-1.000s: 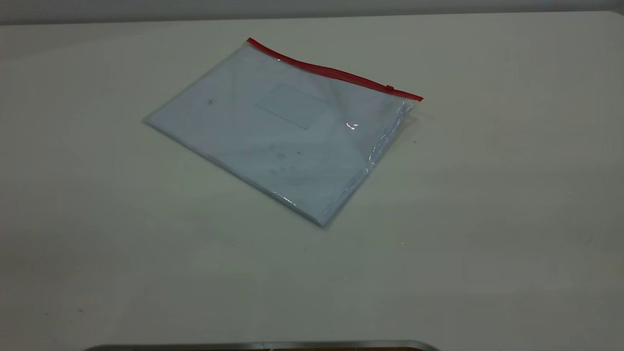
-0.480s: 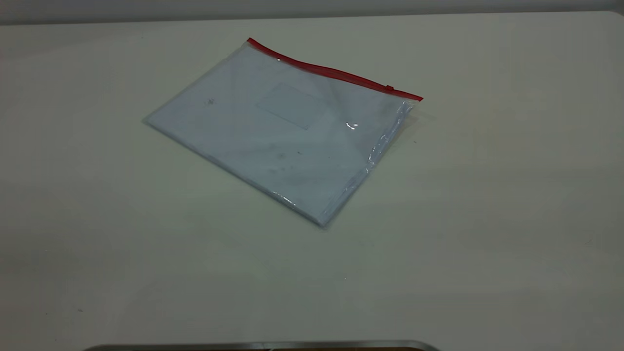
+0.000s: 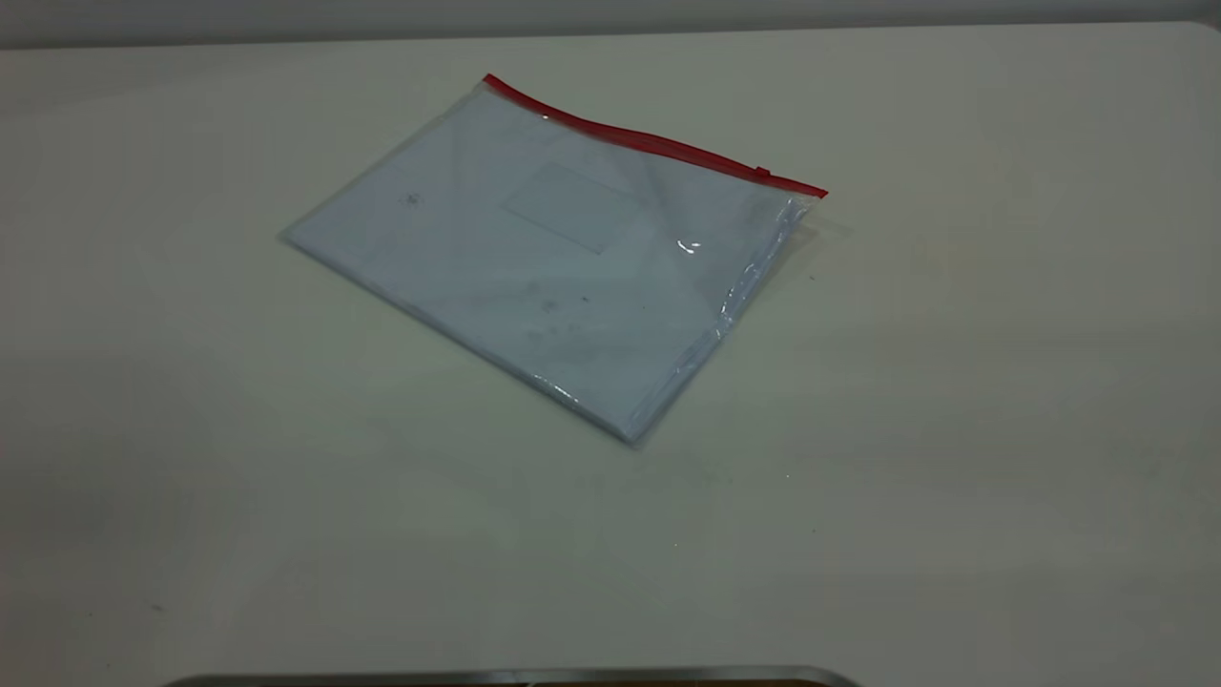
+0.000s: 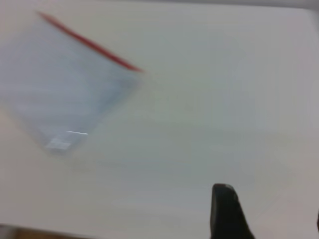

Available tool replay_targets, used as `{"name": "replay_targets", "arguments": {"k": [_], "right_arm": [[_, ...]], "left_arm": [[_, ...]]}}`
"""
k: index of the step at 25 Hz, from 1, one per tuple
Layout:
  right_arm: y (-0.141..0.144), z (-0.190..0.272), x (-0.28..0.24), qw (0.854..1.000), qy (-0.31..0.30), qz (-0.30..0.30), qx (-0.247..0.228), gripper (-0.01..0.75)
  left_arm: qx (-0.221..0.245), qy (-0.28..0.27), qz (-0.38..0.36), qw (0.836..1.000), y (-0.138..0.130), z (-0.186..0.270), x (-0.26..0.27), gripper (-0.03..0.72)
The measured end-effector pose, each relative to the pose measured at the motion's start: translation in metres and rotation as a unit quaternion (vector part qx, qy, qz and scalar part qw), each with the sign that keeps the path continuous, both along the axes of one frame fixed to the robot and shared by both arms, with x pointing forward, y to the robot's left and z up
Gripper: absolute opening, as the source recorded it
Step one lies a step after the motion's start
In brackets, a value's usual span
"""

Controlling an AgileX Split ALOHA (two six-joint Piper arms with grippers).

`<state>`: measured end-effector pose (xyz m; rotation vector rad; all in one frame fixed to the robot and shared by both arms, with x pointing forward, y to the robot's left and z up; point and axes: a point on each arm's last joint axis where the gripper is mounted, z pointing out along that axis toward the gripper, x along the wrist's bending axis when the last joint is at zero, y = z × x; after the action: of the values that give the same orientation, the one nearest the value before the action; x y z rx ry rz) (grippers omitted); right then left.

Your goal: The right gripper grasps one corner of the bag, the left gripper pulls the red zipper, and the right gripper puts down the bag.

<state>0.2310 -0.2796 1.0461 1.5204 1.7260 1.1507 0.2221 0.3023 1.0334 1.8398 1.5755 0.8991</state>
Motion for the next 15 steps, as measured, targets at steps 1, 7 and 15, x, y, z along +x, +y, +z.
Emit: {"name": "replay_targets", "arguments": {"k": [1,7,15], "right_arm": [[0.006,0.003,0.002,0.999,-0.003,0.023,0.023,0.466],[0.012,0.012,0.051,0.997,0.018,0.069,0.006,0.470],[0.014,-0.009,0.152,0.996,0.065,0.066,0.009,0.524]], "left_arm": [[-0.004,-0.004,0.003,1.000,0.000,0.003,0.000,0.497],[-0.038,0.004,0.022,0.999,-0.001,0.037,0.039,0.497],[-0.066,0.077,-0.017,0.995,-0.009,0.045,0.148,0.497]]}}
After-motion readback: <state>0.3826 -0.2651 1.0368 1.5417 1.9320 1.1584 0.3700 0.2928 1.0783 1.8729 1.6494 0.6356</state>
